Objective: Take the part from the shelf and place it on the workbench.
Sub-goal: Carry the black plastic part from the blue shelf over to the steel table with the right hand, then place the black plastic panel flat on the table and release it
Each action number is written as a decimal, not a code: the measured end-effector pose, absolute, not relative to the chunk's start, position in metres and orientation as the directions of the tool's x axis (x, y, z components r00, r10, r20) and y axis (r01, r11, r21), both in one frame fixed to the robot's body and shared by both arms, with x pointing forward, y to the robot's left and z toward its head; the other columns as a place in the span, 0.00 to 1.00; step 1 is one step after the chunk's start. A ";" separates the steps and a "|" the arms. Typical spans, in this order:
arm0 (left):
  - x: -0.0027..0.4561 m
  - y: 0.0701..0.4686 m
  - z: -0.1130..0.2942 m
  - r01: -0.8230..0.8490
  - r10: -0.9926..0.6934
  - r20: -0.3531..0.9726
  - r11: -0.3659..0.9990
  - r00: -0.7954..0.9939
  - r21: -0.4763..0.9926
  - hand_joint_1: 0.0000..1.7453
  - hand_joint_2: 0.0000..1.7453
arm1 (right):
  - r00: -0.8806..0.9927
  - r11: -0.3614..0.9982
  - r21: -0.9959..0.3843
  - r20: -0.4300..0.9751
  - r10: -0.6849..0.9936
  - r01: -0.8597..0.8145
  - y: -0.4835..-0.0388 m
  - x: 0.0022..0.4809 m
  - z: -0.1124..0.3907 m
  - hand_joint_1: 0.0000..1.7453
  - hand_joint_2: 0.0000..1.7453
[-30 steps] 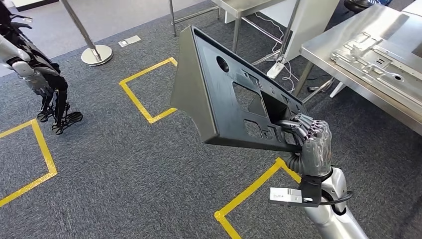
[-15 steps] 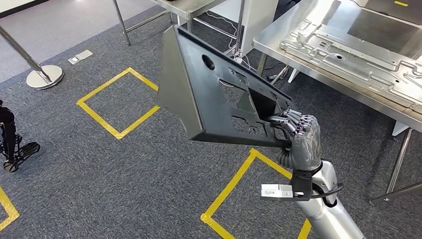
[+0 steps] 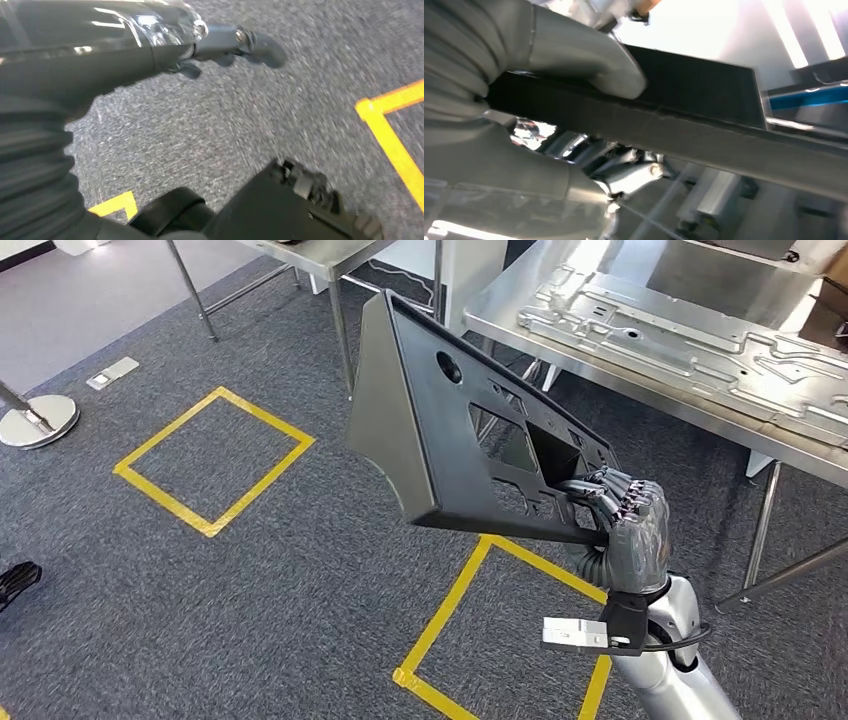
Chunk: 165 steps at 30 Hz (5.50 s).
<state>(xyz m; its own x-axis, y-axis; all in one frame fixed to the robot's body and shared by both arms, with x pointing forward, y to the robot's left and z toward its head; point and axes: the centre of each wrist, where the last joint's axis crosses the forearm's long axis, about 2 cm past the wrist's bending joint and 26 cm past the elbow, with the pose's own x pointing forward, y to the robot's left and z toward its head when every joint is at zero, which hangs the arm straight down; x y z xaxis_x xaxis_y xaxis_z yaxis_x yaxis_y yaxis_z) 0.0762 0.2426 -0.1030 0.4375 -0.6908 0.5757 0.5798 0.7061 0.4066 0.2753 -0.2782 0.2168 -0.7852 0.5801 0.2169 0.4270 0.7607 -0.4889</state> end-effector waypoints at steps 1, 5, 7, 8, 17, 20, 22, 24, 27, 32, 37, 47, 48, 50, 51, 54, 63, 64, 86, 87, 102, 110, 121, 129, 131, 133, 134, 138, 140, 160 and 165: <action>0.077 0.243 -0.103 0.580 -0.691 0.576 0.706 0.437 0.407 0.00 1.00 | -0.785 0.760 -0.489 0.217 0.581 0.427 -0.278 0.275 0.217 1.00 1.00; 0.079 0.242 -0.102 0.578 -0.690 0.580 0.707 0.434 0.408 0.00 1.00 | -0.786 0.760 -0.488 0.211 0.581 0.431 -0.278 0.275 0.218 1.00 1.00; 0.081 0.242 -0.102 0.576 -0.689 0.582 0.708 0.432 0.410 0.00 1.00 | -0.787 0.760 -0.487 0.209 0.581 0.431 -0.278 0.276 0.219 1.00 1.00; 0.082 0.242 -0.102 0.574 -0.688 0.584 0.708 0.430 0.411 0.00 1.00 | -0.787 0.759 -0.488 0.210 0.580 0.430 -0.278 0.275 0.218 1.00 1.00; 0.078 0.242 -0.103 0.579 -0.688 0.580 0.708 0.437 0.404 0.00 1.00 | -0.786 0.757 -0.491 0.209 0.582 0.431 -0.278 0.275 0.218 1.00 1.00; 0.078 0.241 -0.103 0.580 -0.687 0.580 0.708 0.437 0.403 0.00 1.00 | -0.783 0.753 -0.493 0.206 0.588 0.436 -0.280 0.275 0.218 1.00 1.00; 0.077 0.241 -0.103 0.581 -0.688 0.578 0.708 0.439 0.401 0.00 1.00 | -0.781 0.752 -0.494 0.206 0.589 0.437 -0.280 0.275 0.218 1.00 1.00; 0.076 0.241 -0.103 0.582 -0.688 0.577 0.708 0.441 0.400 0.00 1.00 | -0.780 0.751 -0.495 0.208 0.590 0.436 -0.280 0.274 0.217 1.00 1.00; 0.076 0.240 -0.103 0.582 -0.687 0.579 0.709 0.440 0.399 0.00 1.00 | -0.778 0.750 -0.496 0.209 0.592 0.437 -0.281 0.274 0.217 1.00 1.00; 0.077 0.239 -0.103 0.582 -0.686 0.581 0.709 0.438 0.398 0.00 1.00 | -0.777 0.750 -0.496 0.211 0.594 0.438 -0.282 0.274 0.217 1.00 1.00; 0.080 0.239 -0.102 0.580 -0.684 0.586 0.710 0.434 0.400 0.00 1.00 | -0.777 0.750 -0.494 0.211 0.593 0.439 -0.282 0.274 0.218 1.00 1.00; 0.080 0.239 -0.102 0.588 -0.683 0.585 0.709 0.437 0.389 0.00 1.00 | -0.778 0.748 -0.504 0.213 0.592 0.432 -0.281 0.274 0.218 1.00 1.00; 0.080 0.239 -0.102 0.588 -0.683 0.585 0.709 0.437 0.389 0.00 1.00 | -0.777 0.749 -0.504 0.214 0.592 0.431 -0.282 0.274 0.218 1.00 1.00; 0.080 0.239 -0.102 0.589 -0.682 0.587 0.710 0.436 0.386 0.00 1.00 | -0.778 0.749 -0.502 0.211 0.592 0.433 -0.282 0.275 0.219 1.00 1.00; 0.080 0.239 -0.102 0.590 -0.681 0.587 0.710 0.437 0.384 0.00 1.00 | -0.779 0.749 -0.500 0.210 0.591 0.434 -0.282 0.275 0.220 1.00 1.00; 0.079 0.239 -0.102 0.593 -0.679 0.587 0.711 0.442 0.377 0.00 1.00 | -0.779 0.748 -0.503 0.208 0.591 0.433 -0.282 0.275 0.220 1.00 1.00; 0.081 0.237 -0.102 0.605 -0.670 0.586 0.716 0.455 0.349 0.00 1.00 | -0.777 0.740 -0.511 0.199 0.597 0.438 -0.281 0.275 0.219 1.00 1.00; 0.081 0.237 -0.102 0.608 -0.668 0.586 0.717 0.459 0.340 0.00 1.00 | -0.777 0.739 -0.511 0.198 0.597 0.438 -0.281 0.275 0.219 1.00 1.00; 0.081 0.235 -0.102 0.622 -0.647 0.602 0.725 0.468 0.297 0.00 1.00 | -0.779 0.739 -0.515 0.197 0.596 0.435 -0.279 0.275 0.218 1.00 1.00; 0.081 0.235 -0.102 0.622 -0.647 0.602 0.725 0.468 0.296 0.00 1.00 | -0.779 0.738 -0.515 0.197 0.596 0.435 -0.279 0.275 0.218 1.00 1.00; 0.087 0.234 -0.101 0.614 -0.636 0.622 0.731 0.456 0.298 0.00 1.00 | -0.776 0.740 -0.514 0.205 0.597 0.434 -0.277 0.274 0.216 1.00 1.00; 0.085 0.231 -0.101 0.616 -0.632 0.624 0.733 0.459 0.289 0.00 1.00 | -0.773 0.739 -0.510 0.203 0.601 0.440 -0.278 0.275 0.217 1.00 1.00; 0.080 0.230 -0.102 0.620 -0.634 0.616 0.732 0.467 0.283 0.00 1.00 | -0.772 0.739 -0.510 0.204 0.602 0.441 -0.278 0.275 0.216 1.00 1.00; 0.084 0.230 -0.101 0.617 -0.633 0.623 0.732 0.460 0.289 0.00 1.00 | -0.773 0.738 -0.508 0.199 0.602 0.444 -0.278 0.276 0.218 1.00 1.00; 0.086 0.230 -0.101 0.615 -0.633 0.625 0.733 0.458 0.291 0.00 1.00 | -0.773 0.738 -0.508 0.200 0.602 0.443 -0.277 0.276 0.218 1.00 1.00; 0.085 0.230 -0.101 0.617 -0.634 0.623 0.732 0.459 0.290 0.00 1.00 | -0.773 0.738 -0.508 0.200 0.602 0.443 -0.277 0.276 0.218 1.00 1.00; 0.084 0.230 -0.101 0.618 -0.635 0.621 0.731 0.460 0.289 0.00 1.00 | -0.773 0.738 -0.508 0.199 0.602 0.444 -0.277 0.276 0.218 1.00 1.00; 0.083 0.230 -0.101 0.619 -0.634 0.621 0.731 0.461 0.286 0.00 1.00 | -0.773 0.738 -0.508 0.199 0.603 0.445 -0.278 0.276 0.218 1.00 1.00; 0.084 0.229 -0.101 0.620 -0.633 0.622 0.731 0.460 0.286 0.00 1.00 | -0.772 0.737 -0.507 0.199 0.604 0.446 -0.278 0.276 0.218 1.00 1.00; 0.084 0.229 -0.101 0.621 -0.637 0.618 0.729 0.461 0.289 0.00 1.00 | -0.765 0.730 -0.510 0.195 0.614 0.456 -0.280 0.276 0.218 1.00 1.00; 0.084 0.229 -0.101 0.620 -0.638 0.617 0.729 0.461 0.290 0.00 1.00 | -0.765 0.730 -0.510 0.195 0.614 0.456 -0.280 0.276 0.218 1.00 1.00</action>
